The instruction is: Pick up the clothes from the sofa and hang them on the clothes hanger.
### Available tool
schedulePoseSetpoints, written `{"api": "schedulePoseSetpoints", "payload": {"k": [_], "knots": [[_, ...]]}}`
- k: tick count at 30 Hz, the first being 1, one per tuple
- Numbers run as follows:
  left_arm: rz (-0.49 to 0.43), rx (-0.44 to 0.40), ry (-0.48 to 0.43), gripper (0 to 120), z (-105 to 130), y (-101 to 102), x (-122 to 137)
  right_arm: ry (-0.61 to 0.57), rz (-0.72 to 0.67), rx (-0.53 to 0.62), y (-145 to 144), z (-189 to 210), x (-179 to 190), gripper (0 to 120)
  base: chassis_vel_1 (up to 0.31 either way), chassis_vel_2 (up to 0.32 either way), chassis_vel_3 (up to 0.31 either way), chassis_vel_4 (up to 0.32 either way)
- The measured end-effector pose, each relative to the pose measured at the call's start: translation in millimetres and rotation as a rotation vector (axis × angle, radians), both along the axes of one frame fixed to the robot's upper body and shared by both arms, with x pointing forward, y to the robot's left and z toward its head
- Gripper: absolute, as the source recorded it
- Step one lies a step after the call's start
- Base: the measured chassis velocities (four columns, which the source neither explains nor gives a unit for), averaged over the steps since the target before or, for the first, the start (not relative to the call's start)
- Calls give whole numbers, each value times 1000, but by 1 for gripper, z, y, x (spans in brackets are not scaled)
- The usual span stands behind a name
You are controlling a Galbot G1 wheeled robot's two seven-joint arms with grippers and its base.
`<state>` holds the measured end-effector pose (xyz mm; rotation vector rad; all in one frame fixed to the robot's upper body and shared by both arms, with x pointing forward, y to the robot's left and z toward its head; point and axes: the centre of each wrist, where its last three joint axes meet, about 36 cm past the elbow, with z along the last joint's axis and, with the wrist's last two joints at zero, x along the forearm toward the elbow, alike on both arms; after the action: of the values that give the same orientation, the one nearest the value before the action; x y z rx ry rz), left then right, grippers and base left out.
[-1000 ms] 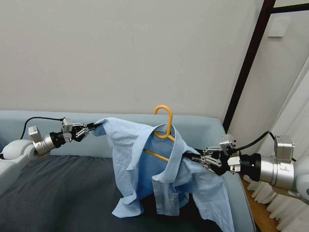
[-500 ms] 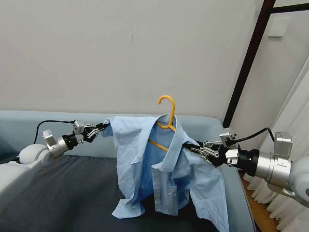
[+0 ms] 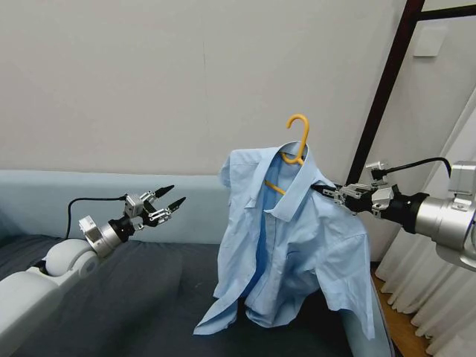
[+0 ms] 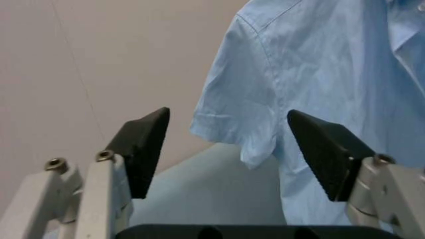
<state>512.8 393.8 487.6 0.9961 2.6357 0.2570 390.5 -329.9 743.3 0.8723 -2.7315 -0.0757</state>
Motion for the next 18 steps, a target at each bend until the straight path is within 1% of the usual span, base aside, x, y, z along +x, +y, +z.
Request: {"api": "schedulePoseSetpoints", "payload": {"k": [2,3,4,6,7,8,9,11,12,13,16,17,18], "knots": [[16,-8,-13,86,-10,-12,-13,1,-40,3,-2,14,-3,8,0,0,0,0],[16,-8,-13,86,-10,-12,-13,1,-40,3,-2,14,-3,8,0,0,0,0],[26,-17,-18,90,-15,-18,-20,2,-57,6,-3,19,-4,8,0,0,0,0],[57,-76,-17,98,-27,-45,-41,-2,-92,13,-4,29,-7,8,0,0,0,0],[57,-76,-17,98,-27,-45,-41,-2,-92,13,-4,29,-7,8,0,0,0,0],[71,-104,-13,99,-31,-56,-49,-3,-107,20,-3,32,-8,8,0,0,0,0],[87,-148,-1,100,-38,-75,-61,-6,-131,40,0,35,-11,8,0,0,0,0],[102,-189,16,100,-47,-96,-75,-14,-147,65,5,39,-14,8,0,0,0,0],[111,-208,35,100,-55,-109,-83,-18,-150,75,9,39,-17,8,0,0,0,0],[111,-208,35,100,-55,-109,-83,-18,-150,75,9,39,-17,8,0,0,0,0],[121,-246,101,100,-76,-140,-105,-26,-149,90,18,40,-24,8,0,0,0,0],[119,-250,115,100,-81,-147,-109,-31,-148,96,20,42,-26,8,0,0,0,0],[119,-250,115,100,-81,-147,-109,-31,-148,96,20,42,-26,8,0,0,0,0]]}}
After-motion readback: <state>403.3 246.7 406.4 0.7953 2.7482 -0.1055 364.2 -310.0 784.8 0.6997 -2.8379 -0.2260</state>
